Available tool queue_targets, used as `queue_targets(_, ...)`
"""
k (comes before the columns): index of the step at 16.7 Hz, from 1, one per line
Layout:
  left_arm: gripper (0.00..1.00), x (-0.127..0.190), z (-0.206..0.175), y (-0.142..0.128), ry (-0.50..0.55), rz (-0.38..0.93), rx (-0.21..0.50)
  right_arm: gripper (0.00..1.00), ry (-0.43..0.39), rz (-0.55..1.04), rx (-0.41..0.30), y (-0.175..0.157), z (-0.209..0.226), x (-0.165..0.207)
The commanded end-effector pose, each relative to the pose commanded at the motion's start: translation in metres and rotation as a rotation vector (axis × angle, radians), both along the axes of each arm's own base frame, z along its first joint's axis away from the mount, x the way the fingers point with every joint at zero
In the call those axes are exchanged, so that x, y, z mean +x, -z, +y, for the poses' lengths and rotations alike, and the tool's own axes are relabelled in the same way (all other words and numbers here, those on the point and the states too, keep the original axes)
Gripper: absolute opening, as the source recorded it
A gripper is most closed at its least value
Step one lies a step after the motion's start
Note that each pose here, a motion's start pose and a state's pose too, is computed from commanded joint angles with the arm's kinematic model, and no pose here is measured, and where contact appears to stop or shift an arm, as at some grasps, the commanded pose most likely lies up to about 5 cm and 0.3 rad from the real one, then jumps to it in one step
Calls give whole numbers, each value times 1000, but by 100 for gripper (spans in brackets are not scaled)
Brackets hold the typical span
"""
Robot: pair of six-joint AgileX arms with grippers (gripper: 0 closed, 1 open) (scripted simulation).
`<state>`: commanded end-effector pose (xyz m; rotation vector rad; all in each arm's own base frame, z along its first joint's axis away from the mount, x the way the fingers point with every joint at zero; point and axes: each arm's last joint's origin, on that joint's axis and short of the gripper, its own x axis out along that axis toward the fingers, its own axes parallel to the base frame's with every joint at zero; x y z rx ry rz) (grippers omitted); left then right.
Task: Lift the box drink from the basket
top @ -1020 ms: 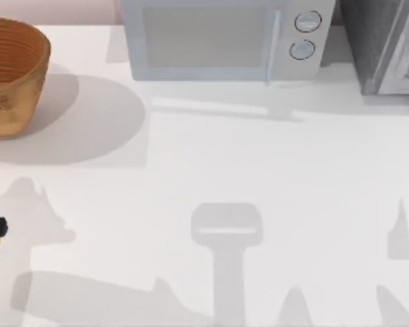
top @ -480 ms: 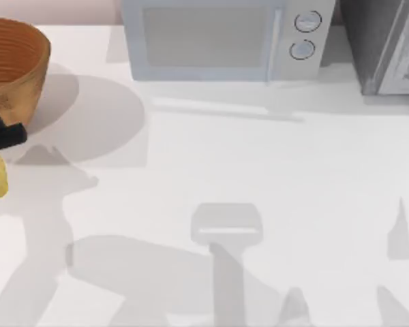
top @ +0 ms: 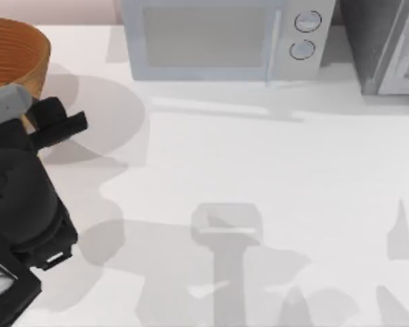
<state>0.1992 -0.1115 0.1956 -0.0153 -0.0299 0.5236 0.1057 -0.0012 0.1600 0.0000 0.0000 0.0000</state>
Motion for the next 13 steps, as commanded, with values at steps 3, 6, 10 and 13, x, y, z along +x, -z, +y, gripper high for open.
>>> queue_targets(3,0,2,-10,9,-32,20,9,100,0,0,0,0,0,0)
queue_targets(6,0,2,-10,9,-34,21,10,100,0,0,0,0,0,0)
queue_targets(10,0,3,-8,13,-36,27,15,100,0,0,0,0,0,0)
queue_targets(13,0,14,-5,23,-35,20,9,100,0,0,0,0,0,0)
